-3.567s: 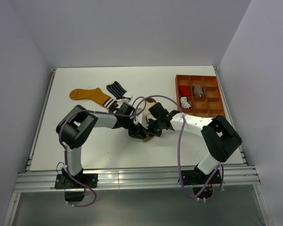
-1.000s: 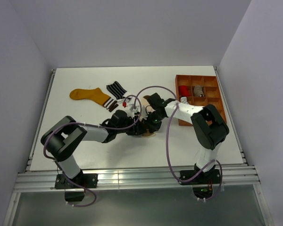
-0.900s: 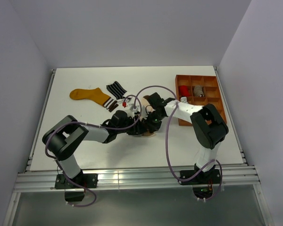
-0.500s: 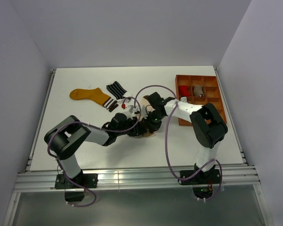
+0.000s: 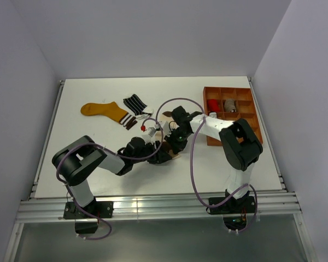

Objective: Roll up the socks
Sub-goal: Roll the sock at the center of the board.

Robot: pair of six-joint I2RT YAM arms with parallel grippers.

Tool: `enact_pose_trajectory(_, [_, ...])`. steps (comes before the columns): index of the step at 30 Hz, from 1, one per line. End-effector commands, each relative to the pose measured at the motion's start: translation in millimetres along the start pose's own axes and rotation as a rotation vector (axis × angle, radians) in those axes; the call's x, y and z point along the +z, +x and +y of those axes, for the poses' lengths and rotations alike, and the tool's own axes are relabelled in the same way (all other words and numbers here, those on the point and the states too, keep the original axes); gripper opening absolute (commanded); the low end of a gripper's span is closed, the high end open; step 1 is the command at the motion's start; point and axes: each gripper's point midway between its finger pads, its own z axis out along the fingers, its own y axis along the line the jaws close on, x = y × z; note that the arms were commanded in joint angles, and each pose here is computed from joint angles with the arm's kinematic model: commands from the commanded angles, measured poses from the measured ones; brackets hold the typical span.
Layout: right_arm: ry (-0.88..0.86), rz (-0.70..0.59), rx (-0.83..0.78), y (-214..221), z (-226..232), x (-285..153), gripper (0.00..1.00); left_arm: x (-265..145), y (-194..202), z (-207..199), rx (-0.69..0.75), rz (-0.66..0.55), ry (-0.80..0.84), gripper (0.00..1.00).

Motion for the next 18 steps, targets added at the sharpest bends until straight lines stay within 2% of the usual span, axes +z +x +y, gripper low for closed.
enact_pose_trajectory(1, [0.032, 0.147, 0.039, 41, -11, 16, 0.07, 4, -2, -11, 0.026, 0.003, 0.039, 0.53])
enact_pose_trajectory(5, [0.033, 0.156, 0.043, 43, -11, 17, 0.07, 7, -5, -3, -0.002, -0.005, -0.016, 0.48])
enact_pose_trajectory(11, [0.031, 0.156, 0.043, 44, -10, 17, 0.07, 15, -4, 8, -0.042, 0.005, -0.068, 0.33])
enact_pose_trajectory(12, [0.031, 0.156, 0.044, 44, -10, 17, 0.07, 15, -3, 10, -0.05, 0.008, -0.078, 0.26])
enact_pose_trajectory(14, [0.029, 0.157, 0.046, 44, -9, 17, 0.07, 16, 0, 11, -0.075, 0.017, -0.083, 0.19])
enact_pose_trajectory(16, [0.03, 0.15, 0.05, 43, -9, 16, 0.07, 16, 3, 13, -0.118, 0.032, -0.09, 0.02])
enact_pose_trajectory(18, [0.031, 0.147, 0.052, 43, -9, 16, 0.07, 15, 8, 18, -0.156, 0.052, -0.094, 0.0])
